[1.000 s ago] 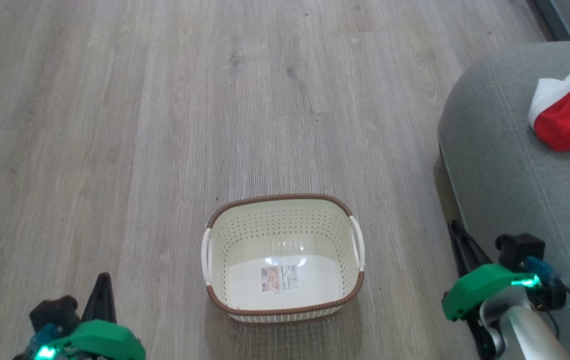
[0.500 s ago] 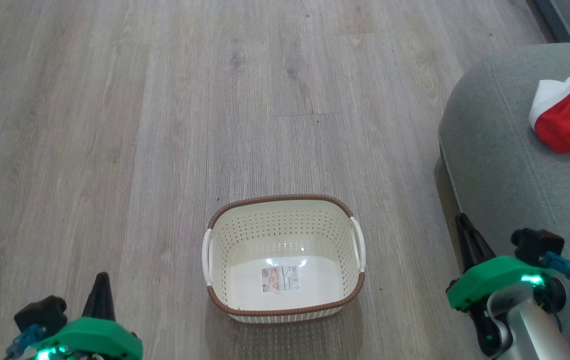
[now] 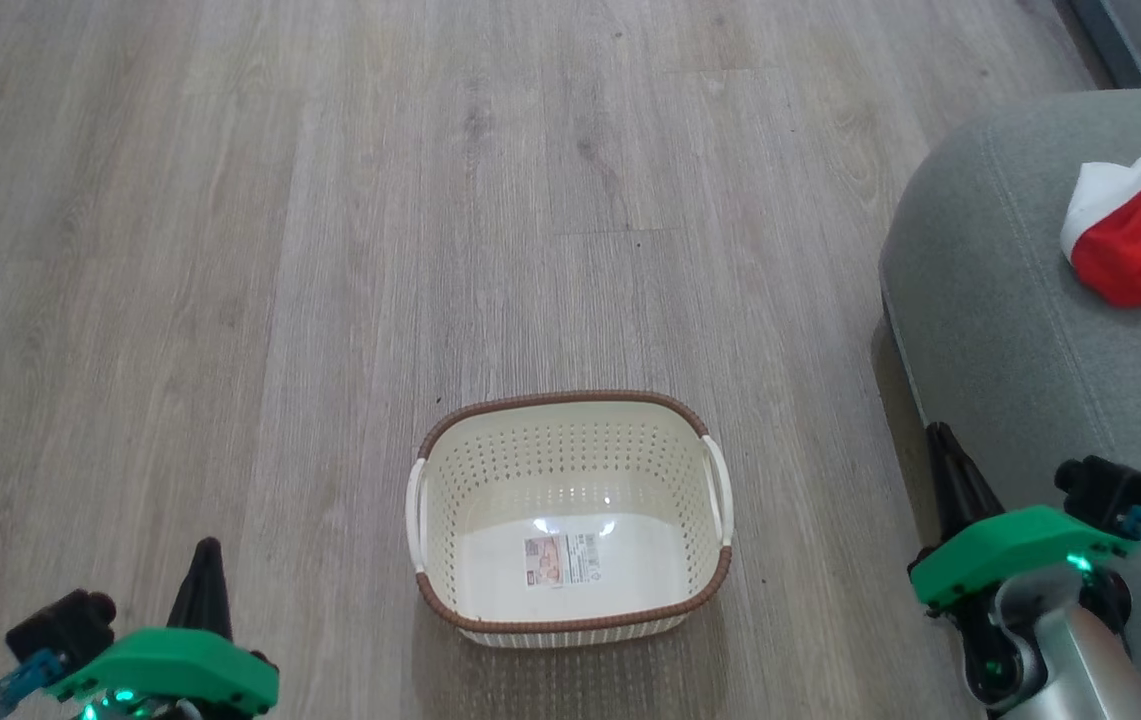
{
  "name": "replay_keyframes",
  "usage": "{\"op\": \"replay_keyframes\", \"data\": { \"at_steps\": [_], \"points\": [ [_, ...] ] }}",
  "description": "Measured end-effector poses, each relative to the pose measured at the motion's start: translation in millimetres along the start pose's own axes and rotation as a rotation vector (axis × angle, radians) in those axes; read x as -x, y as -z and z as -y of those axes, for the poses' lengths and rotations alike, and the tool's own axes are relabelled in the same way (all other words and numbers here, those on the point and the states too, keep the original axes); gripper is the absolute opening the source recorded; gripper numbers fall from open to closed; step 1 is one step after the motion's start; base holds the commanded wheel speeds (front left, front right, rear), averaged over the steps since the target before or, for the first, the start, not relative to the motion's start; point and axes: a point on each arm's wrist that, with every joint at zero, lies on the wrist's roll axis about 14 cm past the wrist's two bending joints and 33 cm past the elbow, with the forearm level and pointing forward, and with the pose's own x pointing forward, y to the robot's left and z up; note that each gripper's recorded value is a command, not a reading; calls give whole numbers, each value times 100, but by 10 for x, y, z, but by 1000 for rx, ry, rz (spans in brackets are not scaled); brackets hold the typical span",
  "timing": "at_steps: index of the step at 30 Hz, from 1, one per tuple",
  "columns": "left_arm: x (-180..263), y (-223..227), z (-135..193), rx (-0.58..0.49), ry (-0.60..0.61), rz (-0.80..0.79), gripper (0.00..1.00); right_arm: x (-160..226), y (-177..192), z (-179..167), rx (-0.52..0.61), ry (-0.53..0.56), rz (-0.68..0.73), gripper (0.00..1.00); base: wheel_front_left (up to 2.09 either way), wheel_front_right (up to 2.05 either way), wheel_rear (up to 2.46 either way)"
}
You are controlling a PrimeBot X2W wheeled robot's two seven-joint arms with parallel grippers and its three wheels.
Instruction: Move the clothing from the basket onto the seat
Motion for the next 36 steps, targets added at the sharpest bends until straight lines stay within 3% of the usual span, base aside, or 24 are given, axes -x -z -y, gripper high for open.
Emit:
{"op": "replay_keyframes", "data": {
  "at_steps": [36],
  "points": [
    [-46, -56, 119, 421, 34, -37, 0, 14, -154, 11, -438, 19, 35, 0, 0, 0, 0]
  ]
}}
